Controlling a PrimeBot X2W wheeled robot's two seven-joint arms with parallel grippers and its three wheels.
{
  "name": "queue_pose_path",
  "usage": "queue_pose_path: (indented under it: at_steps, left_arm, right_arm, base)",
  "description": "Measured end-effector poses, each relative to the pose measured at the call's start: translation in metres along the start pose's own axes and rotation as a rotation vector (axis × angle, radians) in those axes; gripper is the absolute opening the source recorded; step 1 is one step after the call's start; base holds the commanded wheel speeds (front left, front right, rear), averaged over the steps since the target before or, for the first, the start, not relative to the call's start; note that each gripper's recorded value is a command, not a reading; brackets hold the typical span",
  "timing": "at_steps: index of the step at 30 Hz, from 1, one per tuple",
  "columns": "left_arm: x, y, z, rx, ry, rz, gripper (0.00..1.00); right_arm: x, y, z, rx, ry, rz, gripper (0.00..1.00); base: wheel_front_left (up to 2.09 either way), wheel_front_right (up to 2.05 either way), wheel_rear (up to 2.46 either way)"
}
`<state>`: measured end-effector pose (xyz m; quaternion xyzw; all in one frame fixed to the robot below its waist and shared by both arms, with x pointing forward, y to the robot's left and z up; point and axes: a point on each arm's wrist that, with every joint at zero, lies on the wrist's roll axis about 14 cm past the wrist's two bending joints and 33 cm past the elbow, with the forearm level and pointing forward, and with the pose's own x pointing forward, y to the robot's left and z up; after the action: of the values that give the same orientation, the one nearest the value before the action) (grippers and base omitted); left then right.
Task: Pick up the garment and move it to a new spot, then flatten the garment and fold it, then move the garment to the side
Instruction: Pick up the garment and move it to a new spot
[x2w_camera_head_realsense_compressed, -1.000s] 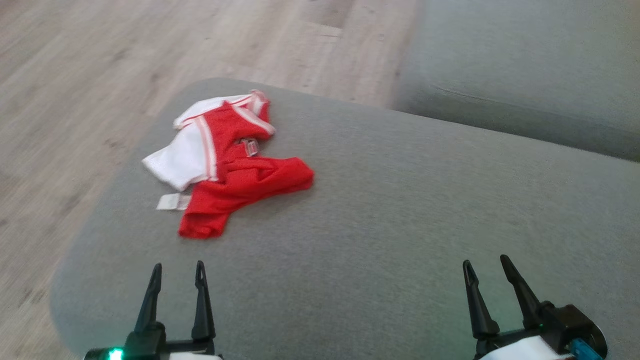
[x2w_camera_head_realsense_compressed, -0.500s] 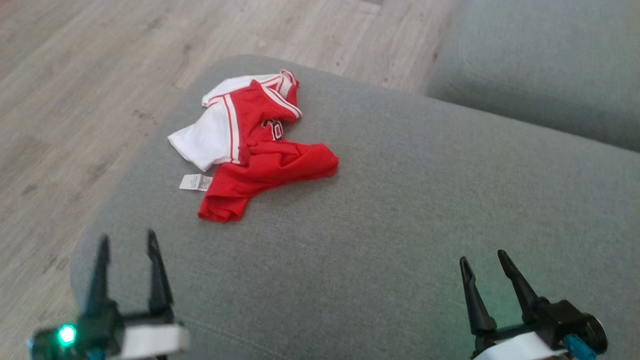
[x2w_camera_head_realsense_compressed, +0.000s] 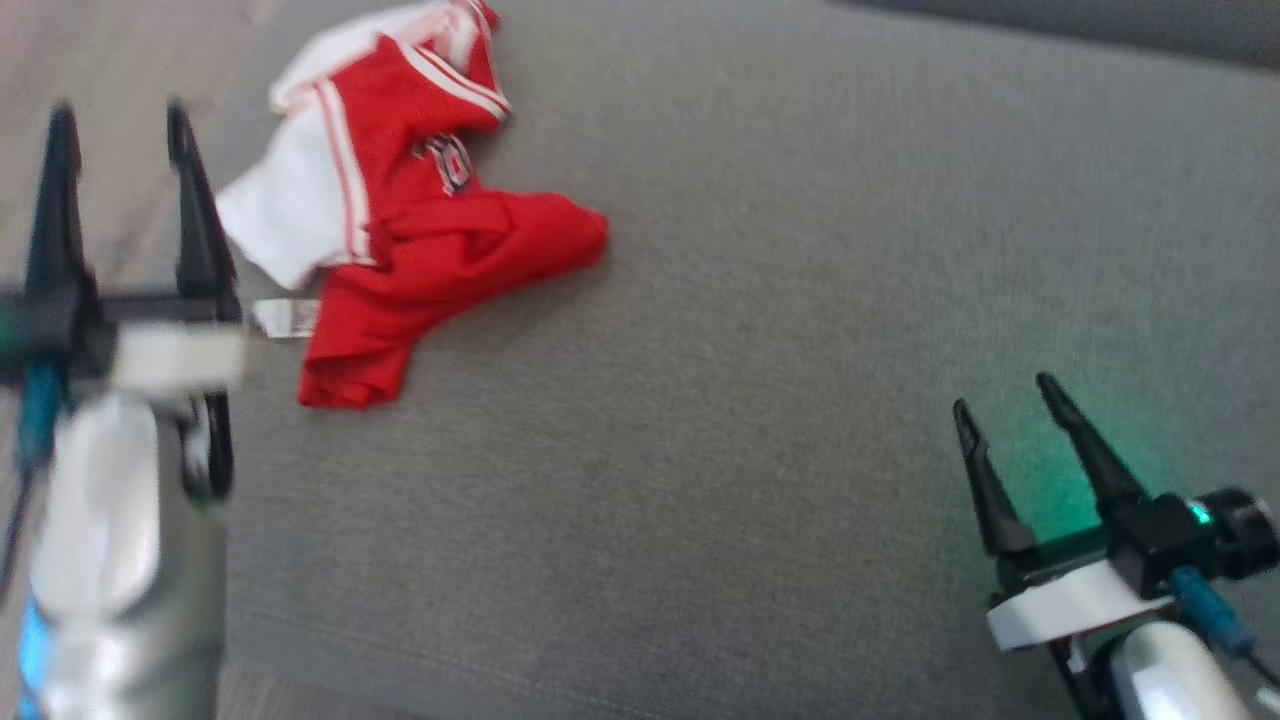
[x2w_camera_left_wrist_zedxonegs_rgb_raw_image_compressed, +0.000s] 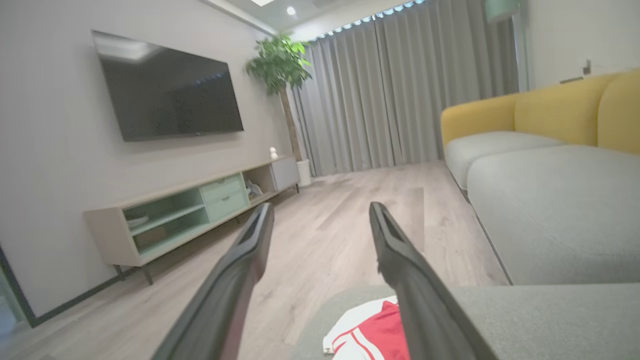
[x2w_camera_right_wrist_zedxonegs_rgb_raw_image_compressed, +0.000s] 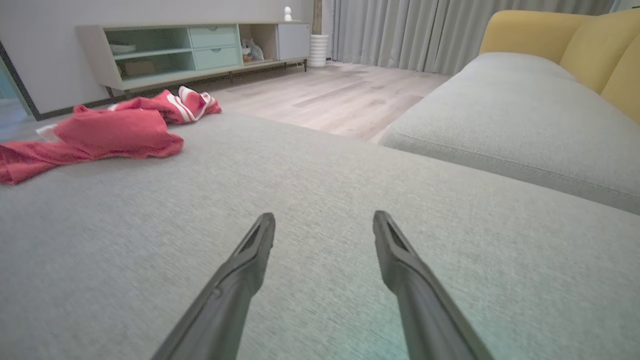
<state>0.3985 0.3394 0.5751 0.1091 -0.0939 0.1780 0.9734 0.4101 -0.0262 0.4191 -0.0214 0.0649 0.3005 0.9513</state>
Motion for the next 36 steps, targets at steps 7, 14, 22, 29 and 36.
queue_pose_path:
  at_steps: [7, 14, 22, 29, 36]
  left_arm:
    - [0.094, -0.048, -0.036, 0.008, 0.156, -0.120, 1.00]
    - [0.122, -0.081, -0.140, -0.018, 0.556, -0.177, 1.00]
    - [0.057, -0.083, -0.241, -0.031, 1.012, -0.147, 1.00]
    - [0.075, -0.086, -0.231, 0.010, 0.942, -0.187, 0.00]
    - [0.129, -0.079, -0.152, 0.033, 0.576, -0.204, 0.00]
  right_arm:
    - [0.006, -0.036, -0.036, -0.040, 0.073, -0.023, 1.00]
    - [0.018, -0.064, -0.057, -0.043, 0.070, -0.056, 1.00]
    - [0.020, -0.071, -0.064, -0.044, 0.059, -0.059, 1.00]
    - [0.021, -0.074, -0.062, -0.050, 0.055, -0.066, 1.00]
    - [0.018, -0.074, -0.048, -0.055, 0.048, -0.093, 1.00]
  base:
    - [0.00, 0.00, 0.00]
    - [0.00, 0.00, 0.00]
    - [0.00, 0.00, 0.00]
    - [0.00, 0.00, 0.00]
    - [0.00, 0.00, 0.00]
